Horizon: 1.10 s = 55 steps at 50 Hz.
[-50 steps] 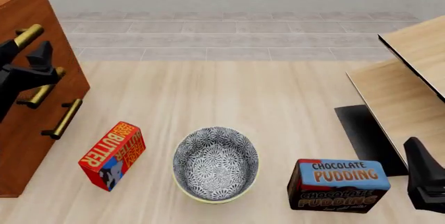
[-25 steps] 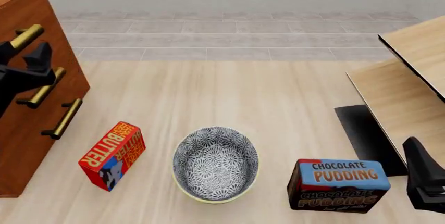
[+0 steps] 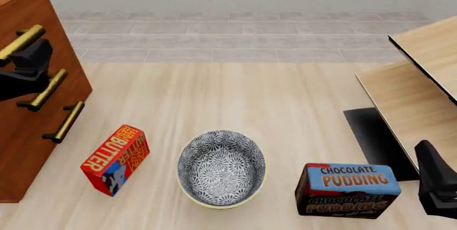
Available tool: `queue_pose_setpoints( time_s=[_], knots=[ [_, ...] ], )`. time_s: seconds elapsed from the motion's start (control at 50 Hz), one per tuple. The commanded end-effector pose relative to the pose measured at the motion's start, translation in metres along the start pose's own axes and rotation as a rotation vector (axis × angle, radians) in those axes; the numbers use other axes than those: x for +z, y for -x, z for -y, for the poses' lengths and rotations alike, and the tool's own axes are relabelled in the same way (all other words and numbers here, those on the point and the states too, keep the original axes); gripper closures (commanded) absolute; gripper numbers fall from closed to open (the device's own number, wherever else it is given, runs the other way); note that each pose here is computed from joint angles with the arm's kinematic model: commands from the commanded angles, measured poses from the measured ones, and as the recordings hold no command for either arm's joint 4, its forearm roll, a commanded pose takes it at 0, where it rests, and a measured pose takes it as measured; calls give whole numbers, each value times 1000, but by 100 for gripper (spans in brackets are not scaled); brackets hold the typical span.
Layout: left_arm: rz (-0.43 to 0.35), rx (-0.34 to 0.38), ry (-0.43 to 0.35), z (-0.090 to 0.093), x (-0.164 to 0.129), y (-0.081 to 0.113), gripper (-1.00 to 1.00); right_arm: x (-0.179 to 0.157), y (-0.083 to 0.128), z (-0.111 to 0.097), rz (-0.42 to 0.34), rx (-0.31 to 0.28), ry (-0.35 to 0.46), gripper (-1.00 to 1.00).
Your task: Close the top drawer of the cabinet and put the bowl on top of it.
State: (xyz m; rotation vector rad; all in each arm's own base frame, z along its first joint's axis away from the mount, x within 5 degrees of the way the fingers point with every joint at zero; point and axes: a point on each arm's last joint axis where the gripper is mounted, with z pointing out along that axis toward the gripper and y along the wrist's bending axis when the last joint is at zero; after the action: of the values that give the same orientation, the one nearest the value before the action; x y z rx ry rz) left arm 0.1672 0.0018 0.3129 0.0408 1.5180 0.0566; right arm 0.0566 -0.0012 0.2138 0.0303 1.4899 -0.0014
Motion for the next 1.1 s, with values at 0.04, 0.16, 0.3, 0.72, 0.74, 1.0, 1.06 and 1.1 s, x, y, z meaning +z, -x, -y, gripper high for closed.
queue_pose_setpoints(
  time_s=[0.04,0.16,0.3,0.72,0.74,1.0,1.06,1.1],
  knots=[
    [-41,11,-117,16,-20,15,-100,0,1,0,6,6,2,-100],
    [-81,19,-184,25,-20,24,-100,0,1,0,7,13,2,-100],
    [-116,11,-257,35,-20,40,-100,0,1,0,9,14,3,-100],
    [-360,10,-327,51,3,59,-100,2,-1,-1,-12,2,19,-100],
    [-382,2,-329,52,5,57,-100,2,-1,-1,-13,1,19,-100],
    [-471,-22,-387,63,-4,49,-100,4,-1,-2,-15,-6,26,-100],
    [-513,-31,-411,69,-3,40,-100,4,-1,-2,-15,-6,25,-100],
    [-533,-40,-412,70,-4,35,-100,4,-1,-2,-15,-6,26,-100]
  ],
)
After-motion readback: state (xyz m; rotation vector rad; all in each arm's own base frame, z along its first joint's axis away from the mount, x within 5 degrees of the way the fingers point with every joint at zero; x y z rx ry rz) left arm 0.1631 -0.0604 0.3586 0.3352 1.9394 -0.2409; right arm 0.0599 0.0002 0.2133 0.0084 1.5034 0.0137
